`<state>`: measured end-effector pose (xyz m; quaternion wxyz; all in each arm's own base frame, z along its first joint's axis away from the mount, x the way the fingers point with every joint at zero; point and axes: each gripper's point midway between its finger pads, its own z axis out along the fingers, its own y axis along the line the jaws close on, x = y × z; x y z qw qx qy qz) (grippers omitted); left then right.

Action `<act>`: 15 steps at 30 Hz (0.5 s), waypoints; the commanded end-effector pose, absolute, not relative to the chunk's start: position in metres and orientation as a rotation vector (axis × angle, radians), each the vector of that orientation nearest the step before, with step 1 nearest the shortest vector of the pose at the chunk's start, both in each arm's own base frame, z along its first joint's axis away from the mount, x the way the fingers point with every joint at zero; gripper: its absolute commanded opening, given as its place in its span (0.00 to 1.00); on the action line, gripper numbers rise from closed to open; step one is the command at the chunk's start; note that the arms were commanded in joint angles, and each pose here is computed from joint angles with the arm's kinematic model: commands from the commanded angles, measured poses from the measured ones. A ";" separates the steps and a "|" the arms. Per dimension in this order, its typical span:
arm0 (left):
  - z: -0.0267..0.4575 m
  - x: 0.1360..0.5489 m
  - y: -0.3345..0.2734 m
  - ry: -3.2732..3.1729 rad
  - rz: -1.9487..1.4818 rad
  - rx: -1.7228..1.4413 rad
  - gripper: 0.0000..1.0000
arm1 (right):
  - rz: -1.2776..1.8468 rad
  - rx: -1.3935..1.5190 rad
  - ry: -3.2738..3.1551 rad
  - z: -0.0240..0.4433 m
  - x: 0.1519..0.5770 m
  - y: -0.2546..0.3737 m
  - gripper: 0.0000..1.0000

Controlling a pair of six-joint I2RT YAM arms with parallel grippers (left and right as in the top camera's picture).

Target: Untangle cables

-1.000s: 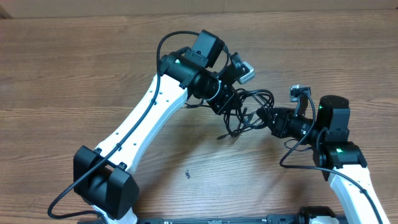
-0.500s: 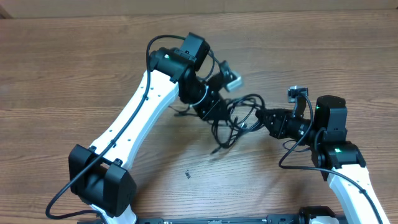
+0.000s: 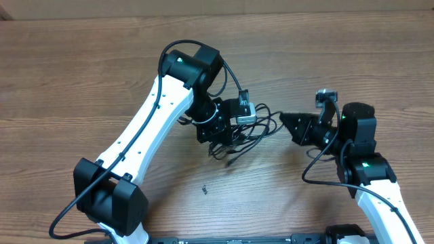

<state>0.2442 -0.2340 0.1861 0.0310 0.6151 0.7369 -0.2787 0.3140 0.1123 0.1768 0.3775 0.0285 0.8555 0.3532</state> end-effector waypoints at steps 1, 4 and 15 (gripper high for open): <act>0.185 0.243 -0.201 2.317 -0.698 1.983 0.04 | 0.410 0.412 2.049 0.184 0.355 0.021 0.04; 0.185 0.247 -0.204 2.297 -0.691 1.974 0.04 | 0.346 0.440 1.980 0.195 0.362 0.009 0.04; 0.188 0.257 -0.216 2.235 -0.712 1.933 0.04 | 0.479 0.405 2.207 0.154 0.333 0.035 0.81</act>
